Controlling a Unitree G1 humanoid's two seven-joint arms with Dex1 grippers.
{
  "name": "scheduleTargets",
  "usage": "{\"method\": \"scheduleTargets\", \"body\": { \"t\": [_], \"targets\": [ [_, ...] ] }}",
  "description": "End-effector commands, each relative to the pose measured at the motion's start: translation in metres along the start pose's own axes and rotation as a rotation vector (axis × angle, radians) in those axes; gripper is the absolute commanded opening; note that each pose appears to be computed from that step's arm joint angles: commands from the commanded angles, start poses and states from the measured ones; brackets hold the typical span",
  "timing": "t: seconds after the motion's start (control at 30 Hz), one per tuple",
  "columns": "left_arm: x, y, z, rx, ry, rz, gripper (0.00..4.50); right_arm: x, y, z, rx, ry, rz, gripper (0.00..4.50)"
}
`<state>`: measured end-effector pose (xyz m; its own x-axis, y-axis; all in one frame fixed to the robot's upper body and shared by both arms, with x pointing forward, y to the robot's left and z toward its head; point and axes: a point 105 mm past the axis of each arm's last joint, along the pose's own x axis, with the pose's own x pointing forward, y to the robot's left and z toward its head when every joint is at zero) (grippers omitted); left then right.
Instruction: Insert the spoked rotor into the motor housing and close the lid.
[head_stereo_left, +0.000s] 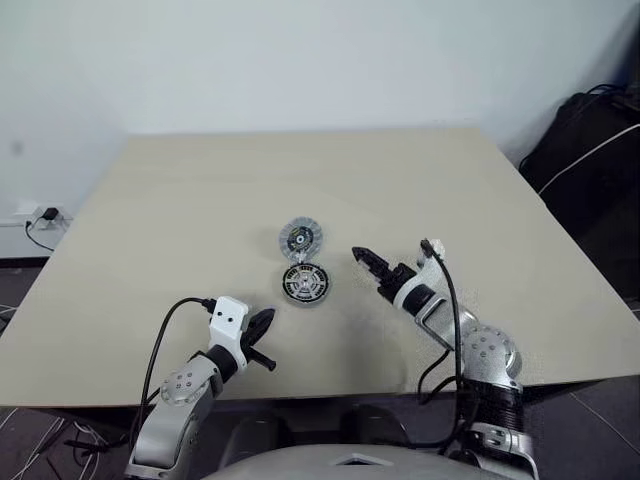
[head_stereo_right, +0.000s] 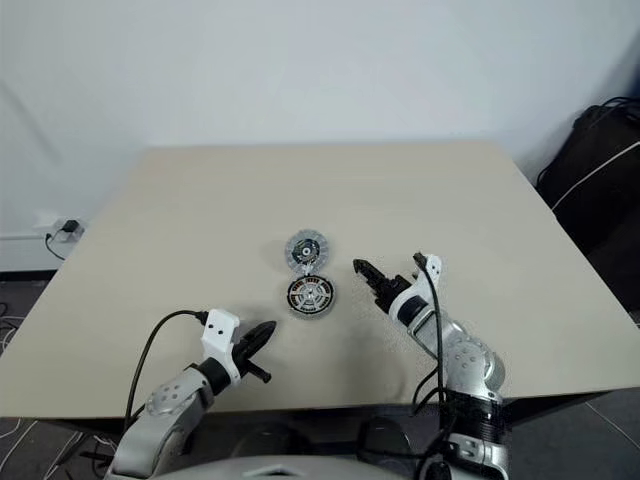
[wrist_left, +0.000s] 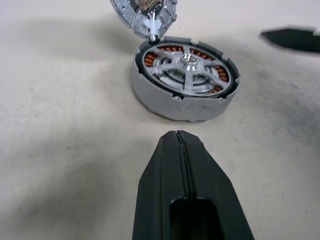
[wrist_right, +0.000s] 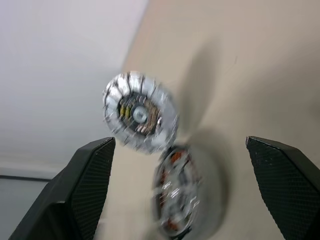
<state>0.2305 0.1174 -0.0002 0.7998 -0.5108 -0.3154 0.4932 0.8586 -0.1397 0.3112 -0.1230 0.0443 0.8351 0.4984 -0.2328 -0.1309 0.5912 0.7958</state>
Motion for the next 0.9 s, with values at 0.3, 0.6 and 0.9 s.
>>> {"method": "scheduleTargets", "body": {
  "t": [0.3,0.6,0.9],
  "targets": [
    [0.007,-0.006,0.011,0.009,-0.041,-0.043,0.0,0.042,0.047,-0.05,-1.044,0.149,0.006,1.7],
    [0.006,-0.007,0.009,0.001,-0.041,-0.036,0.0,0.066,0.052,-0.058,-1.101,0.186,0.009,0.02],
    [0.005,-0.005,0.008,-0.002,-0.043,-0.018,0.0,0.07,0.045,-0.077,-1.113,0.291,0.033,0.02]
  ]
}}
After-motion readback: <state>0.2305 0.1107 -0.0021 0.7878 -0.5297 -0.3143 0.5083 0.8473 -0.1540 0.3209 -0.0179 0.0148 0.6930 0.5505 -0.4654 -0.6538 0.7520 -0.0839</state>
